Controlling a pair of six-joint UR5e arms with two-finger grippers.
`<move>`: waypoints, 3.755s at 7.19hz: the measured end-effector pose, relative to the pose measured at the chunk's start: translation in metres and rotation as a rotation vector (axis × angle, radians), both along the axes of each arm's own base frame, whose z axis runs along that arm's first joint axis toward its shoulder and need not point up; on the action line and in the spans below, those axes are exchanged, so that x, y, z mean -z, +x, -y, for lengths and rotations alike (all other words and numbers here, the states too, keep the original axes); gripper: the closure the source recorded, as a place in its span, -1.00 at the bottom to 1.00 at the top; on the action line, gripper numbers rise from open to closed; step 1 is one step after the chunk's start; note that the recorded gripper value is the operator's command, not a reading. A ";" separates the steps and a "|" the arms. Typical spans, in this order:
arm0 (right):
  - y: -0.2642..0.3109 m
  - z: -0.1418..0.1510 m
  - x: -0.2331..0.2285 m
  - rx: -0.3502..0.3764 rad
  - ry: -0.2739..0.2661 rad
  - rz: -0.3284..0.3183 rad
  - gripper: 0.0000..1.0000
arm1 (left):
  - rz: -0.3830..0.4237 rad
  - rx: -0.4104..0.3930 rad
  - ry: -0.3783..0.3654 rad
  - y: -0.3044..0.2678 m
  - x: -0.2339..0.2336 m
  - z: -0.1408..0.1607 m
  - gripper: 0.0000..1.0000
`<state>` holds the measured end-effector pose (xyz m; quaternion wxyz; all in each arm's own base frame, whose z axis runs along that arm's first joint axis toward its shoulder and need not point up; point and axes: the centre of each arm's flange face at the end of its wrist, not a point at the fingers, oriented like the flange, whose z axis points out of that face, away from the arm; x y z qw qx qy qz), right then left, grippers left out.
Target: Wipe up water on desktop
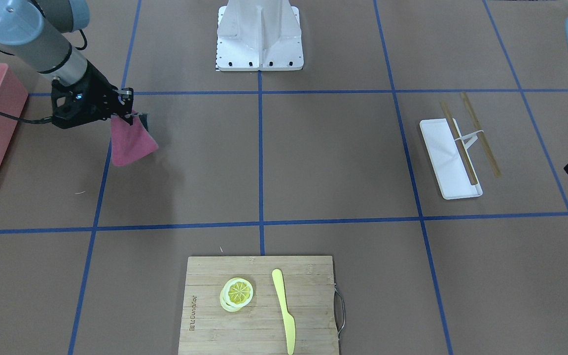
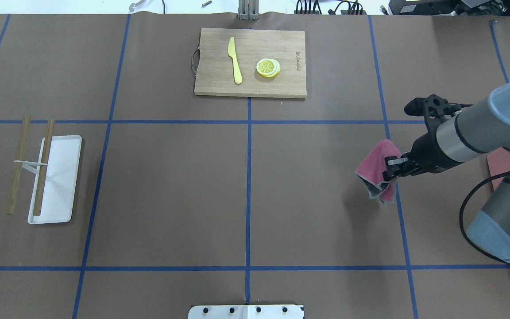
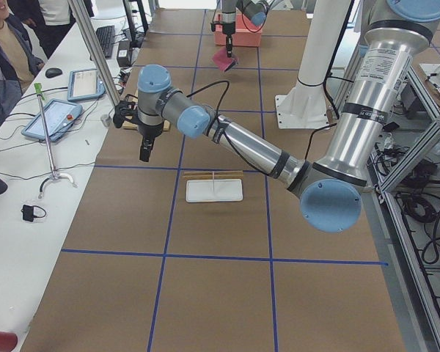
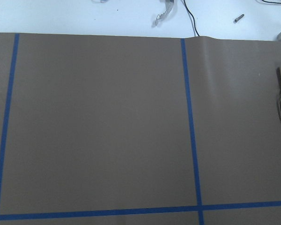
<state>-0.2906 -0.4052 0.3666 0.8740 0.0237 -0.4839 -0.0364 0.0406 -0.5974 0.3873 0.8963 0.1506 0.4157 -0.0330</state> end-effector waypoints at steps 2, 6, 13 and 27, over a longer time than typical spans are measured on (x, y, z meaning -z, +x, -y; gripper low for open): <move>0.094 0.011 -0.058 -0.028 0.053 -0.061 1.00 | 0.035 -0.021 0.024 -0.021 -0.024 -0.006 -0.94; 0.292 -0.055 -0.199 0.006 0.152 -0.169 1.00 | 0.054 -0.033 0.010 -0.034 -0.053 -0.020 -0.95; 0.324 -0.080 -0.271 0.161 0.089 -0.211 -1.00 | 0.049 -0.038 -0.018 -0.035 -0.069 -0.038 -0.95; 0.331 -0.024 -0.270 0.130 0.137 -0.251 -1.00 | 0.012 -0.243 -0.098 -0.063 -0.225 -0.185 -0.95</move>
